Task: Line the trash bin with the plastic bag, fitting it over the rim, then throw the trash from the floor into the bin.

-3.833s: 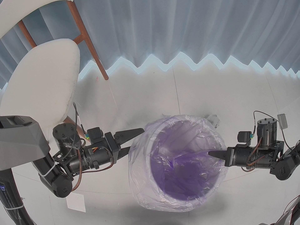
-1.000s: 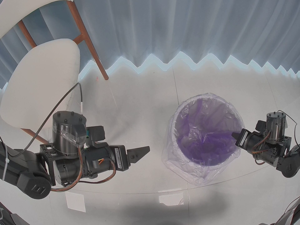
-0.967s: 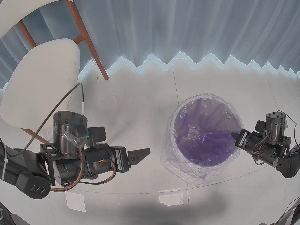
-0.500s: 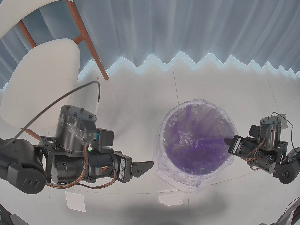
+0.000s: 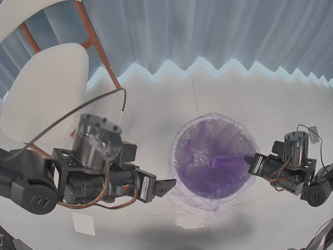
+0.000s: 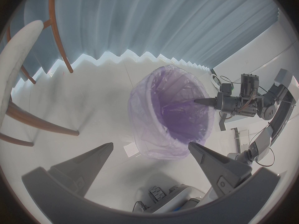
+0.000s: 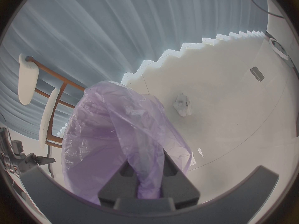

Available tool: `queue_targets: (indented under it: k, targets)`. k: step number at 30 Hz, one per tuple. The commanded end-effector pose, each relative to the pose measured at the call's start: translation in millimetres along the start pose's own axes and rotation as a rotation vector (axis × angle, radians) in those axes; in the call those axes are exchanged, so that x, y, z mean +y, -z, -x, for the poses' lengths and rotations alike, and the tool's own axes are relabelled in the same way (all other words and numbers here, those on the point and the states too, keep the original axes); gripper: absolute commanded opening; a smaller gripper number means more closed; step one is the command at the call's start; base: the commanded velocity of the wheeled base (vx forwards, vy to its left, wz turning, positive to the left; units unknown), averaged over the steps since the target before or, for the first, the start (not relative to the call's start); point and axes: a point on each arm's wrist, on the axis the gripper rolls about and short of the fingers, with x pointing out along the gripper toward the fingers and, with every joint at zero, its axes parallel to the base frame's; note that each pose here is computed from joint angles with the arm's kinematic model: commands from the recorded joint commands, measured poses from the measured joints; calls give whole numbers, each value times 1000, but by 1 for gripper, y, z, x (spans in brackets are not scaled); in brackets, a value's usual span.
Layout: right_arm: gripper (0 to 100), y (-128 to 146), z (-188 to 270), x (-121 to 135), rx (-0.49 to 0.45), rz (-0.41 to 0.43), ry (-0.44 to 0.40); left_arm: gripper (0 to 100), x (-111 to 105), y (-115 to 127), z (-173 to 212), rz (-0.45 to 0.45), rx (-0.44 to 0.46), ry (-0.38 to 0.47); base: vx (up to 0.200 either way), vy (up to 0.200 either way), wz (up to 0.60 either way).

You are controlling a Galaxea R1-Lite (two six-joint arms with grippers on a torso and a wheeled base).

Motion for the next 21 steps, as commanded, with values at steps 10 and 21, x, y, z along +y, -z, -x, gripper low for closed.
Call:
queue_targets:
  k: [10,21]
  targets:
    - [0,-2,-25,28,-83,10,1,100,-38,-18,-34,235,109,-79,0,0,0]
    - [0,-11,-30,36,-116,-2,-20,100,-34,-21,-59,547,197,-187,0,0,0]
